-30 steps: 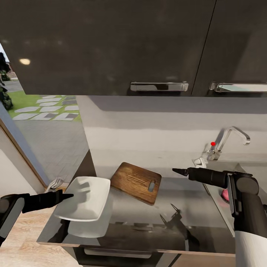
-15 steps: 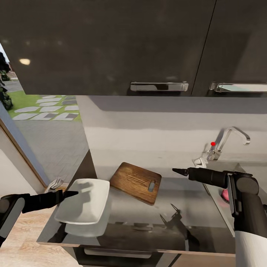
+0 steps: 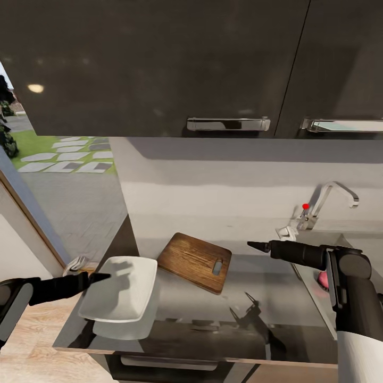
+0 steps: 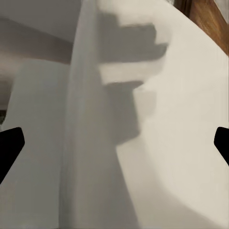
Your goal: In the kitchen, take the Vidalia onion out of the sink, dice it on the chopping board with the paring knife, put the diced onion into the bowl on the countertop, then place both the paring knife and the chopping board into the sink.
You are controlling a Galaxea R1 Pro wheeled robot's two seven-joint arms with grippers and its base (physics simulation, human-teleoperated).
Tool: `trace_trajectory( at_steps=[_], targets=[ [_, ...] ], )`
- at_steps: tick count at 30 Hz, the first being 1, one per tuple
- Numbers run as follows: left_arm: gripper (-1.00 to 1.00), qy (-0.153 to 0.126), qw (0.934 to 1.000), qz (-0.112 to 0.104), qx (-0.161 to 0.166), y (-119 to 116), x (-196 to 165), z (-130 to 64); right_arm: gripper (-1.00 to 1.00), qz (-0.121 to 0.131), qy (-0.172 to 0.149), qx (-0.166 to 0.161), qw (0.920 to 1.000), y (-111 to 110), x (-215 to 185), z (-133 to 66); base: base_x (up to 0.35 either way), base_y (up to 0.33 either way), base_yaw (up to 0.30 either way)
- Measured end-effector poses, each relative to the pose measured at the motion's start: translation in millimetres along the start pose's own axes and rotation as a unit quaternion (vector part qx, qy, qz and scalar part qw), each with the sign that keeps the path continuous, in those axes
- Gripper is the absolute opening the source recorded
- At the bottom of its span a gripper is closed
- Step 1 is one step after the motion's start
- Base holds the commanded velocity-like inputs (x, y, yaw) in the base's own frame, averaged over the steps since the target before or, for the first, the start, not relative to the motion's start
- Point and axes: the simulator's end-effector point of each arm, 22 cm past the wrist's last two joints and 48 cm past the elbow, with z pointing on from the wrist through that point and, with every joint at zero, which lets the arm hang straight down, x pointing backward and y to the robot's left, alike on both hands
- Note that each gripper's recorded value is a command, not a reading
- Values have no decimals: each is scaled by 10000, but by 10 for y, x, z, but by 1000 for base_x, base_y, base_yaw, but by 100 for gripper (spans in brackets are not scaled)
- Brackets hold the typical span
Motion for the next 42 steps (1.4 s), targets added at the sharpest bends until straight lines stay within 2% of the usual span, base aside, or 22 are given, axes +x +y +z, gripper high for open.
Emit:
trace_trajectory(
  at_steps=[4, 7, 9, 12, 15, 18, 23, 24, 26, 27, 30, 31, 34, 35, 38, 39, 40, 41, 42],
  targets=[
    [100, -164, 9998, 7, -103, 100, -139, -166, 100, -1, -1, 6, 10000, -5, -1, -4, 0, 0, 0],
    [100, -450, 9985, 2, -316, 301, -379, -493, 100, -1, 1, 1, 10000, -1, -1, -1, 0, 0, 0],
    [100, -564, 9977, -9, -368, 368, -473, -634, 100, -1, 2, 2, 10000, 0, 1, 0, 0, 0, 0],
    [100, -642, 9975, -19, -310, 382, -537, -739, 100, -1, 3, 3, 10000, -1, 2, 1, 0, 0, 0],
    [100, -677, 9977, 10, -88, 306, -580, -813, 100, 1, 3, -1, 10000, 3, 3, 5, 0, 0, 0],
    [100, -689, 9972, 51, 274, 162, -600, -865, 100, 3, 2, -1, 10000, 5, 4, 8, 0, 0, 0],
    [100, -687, 9923, 124, 1020, -120, -625, -1015, 100, 4, 2, -1, 10000, 5, 4, 8, 0, 0, 0],
    [100, -692, 9885, 167, 1333, -244, -635, -1088, 100, 4, 3, 0, 10000, 5, 4, 8, 0, 0, 0],
    [100, -695, 9819, 241, 1744, -414, -638, -1176, 100, 4, 3, 0, 10000, 4, 4, 7, 0, 0, 0],
    [100, -701, 9715, 340, 2240, -620, -630, -1282, 100, 3, 4, 3, 10000, 4, 5, 8, 0, 0, 0],
    [100, -726, 9514, 560, 2939, -910, -606, -1460, 100, 2, 8, 1, 10000, 7, 7, 12, 0, 0, 0],
    [100, -756, 9420, 719, 3191, -1030, -592, -1526, 100, -1, 9, -1, 10000, 10, 7, 14, 0, 0, 0],
    [100, -792, 9288, 957, 3492, -1206, -550, -1553, 100, -3, 15, -16, 10000, 26, 12, 28, 0, 0, 25],
    [100, -803, 9266, 994, 3536, -1243, -538, -1536, 100, -3, 17, -26, 10000, 36, 14, 37, 0, 0, 118],
    [100, -844, 9136, 1159, 3806, -1484, -468, -1449, 100, -36, 65, -85, 9999, 116, 48, 117, 0, 0, 176],
    [100, -866, 9054, 1281, 3954, -1640, -430, -1420, 100, -93, 131, -48, 9999, 147, 80, 174, 0, 0, 226],
    [100, -878, 9009, 1350, 4030, -1725, -410, -1409, 100, -136, 179, 3, 9997, 154, 102, 207, 0, 0, 249],
    [100, -901, 8929, 1472, 4158, -1873, -373, -1397, 100, -226, 279, 151, 9992, 152, 148, 274, -6, 5, 257],
    [100, -912, 8890, 1526, 4219, -1942, -355, -1391, 100, -276, 329, 251, 9988, 143, 170, 309, -16, 13, 264]
  ],
)
